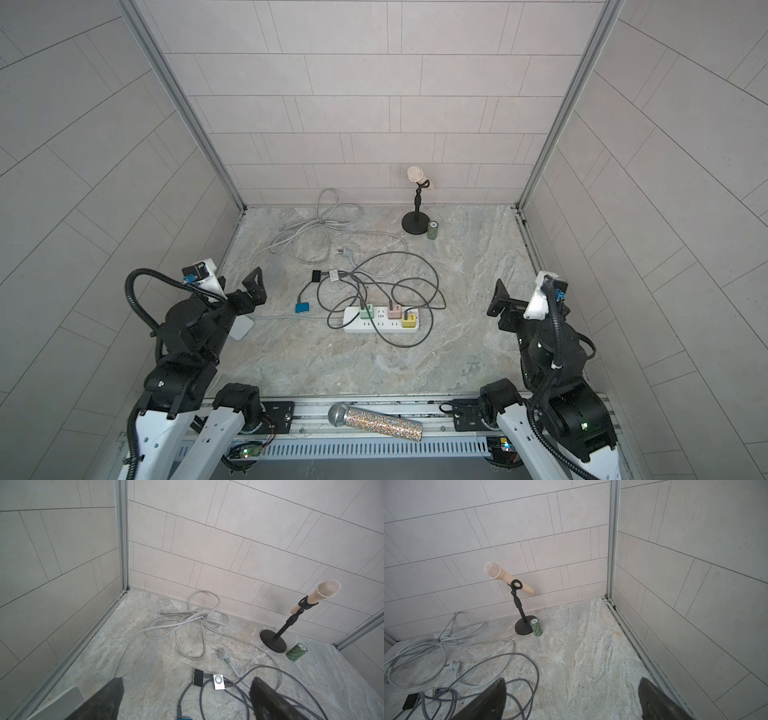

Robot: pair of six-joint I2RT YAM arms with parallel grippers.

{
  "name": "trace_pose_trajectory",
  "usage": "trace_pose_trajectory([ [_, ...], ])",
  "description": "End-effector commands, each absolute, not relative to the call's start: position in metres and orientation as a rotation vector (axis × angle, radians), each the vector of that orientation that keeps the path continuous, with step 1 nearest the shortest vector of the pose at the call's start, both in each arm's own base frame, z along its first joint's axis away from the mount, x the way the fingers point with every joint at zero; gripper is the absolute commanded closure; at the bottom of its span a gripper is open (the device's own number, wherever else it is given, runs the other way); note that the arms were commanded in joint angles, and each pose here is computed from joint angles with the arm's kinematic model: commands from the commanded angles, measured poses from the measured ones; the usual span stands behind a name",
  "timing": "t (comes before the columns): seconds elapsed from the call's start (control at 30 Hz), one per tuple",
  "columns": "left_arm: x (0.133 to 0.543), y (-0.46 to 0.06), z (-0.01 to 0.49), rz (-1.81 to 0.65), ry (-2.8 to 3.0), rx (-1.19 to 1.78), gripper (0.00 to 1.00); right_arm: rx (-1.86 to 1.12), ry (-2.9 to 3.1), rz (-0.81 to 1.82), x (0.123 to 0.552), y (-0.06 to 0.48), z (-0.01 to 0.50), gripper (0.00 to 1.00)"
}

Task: Charge mp3
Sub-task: Reset both arms

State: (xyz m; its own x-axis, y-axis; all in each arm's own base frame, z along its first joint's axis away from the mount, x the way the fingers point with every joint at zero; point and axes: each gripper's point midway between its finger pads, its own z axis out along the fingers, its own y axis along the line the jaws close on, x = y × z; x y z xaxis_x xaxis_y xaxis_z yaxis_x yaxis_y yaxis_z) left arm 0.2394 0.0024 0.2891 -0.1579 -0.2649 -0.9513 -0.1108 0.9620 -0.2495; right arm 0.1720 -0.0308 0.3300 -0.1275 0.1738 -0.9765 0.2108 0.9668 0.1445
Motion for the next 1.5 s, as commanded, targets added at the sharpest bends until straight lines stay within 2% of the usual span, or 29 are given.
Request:
trace_pose_trajectory([
  [0.0,0.239,0.010,0.278,-0.123,1.711,-0.342,0.00,0.315,1.677,-0.054,0.160,-0.039,0.320,0.00],
  [0.23,0.270,-0.003,0.238,-0.238,1.727,-0.395,0.00,0.239,1.712,-0.044,0.157,-0.031,0.289,0.00],
  [0.4,0.294,0.004,0.210,-0.111,1.790,-0.396,0.00,0.195,1.738,-0.092,0.167,-0.029,0.280,0.00],
  [0.57,0.316,0.009,0.186,0.031,1.802,-0.323,0.00,0.200,1.775,-0.080,0.192,-0.021,0.269,0.00],
  [0.87,0.324,0.029,0.152,0.239,1.758,-0.284,0.01,0.221,1.711,-0.140,0.232,-0.020,0.256,0.00],
  [1.03,0.339,0.021,0.129,0.244,1.748,-0.201,0.00,0.262,1.701,-0.276,0.246,-0.034,0.243,0.00],
  [1.27,0.362,0.018,0.099,0.261,1.740,-0.151,0.00,0.235,1.760,-0.329,0.284,-0.028,0.207,0.00],
  [1.47,0.371,0.013,0.098,0.218,1.764,-0.095,0.00,0.229,1.670,-0.334,0.297,-0.032,0.189,0.00],
])
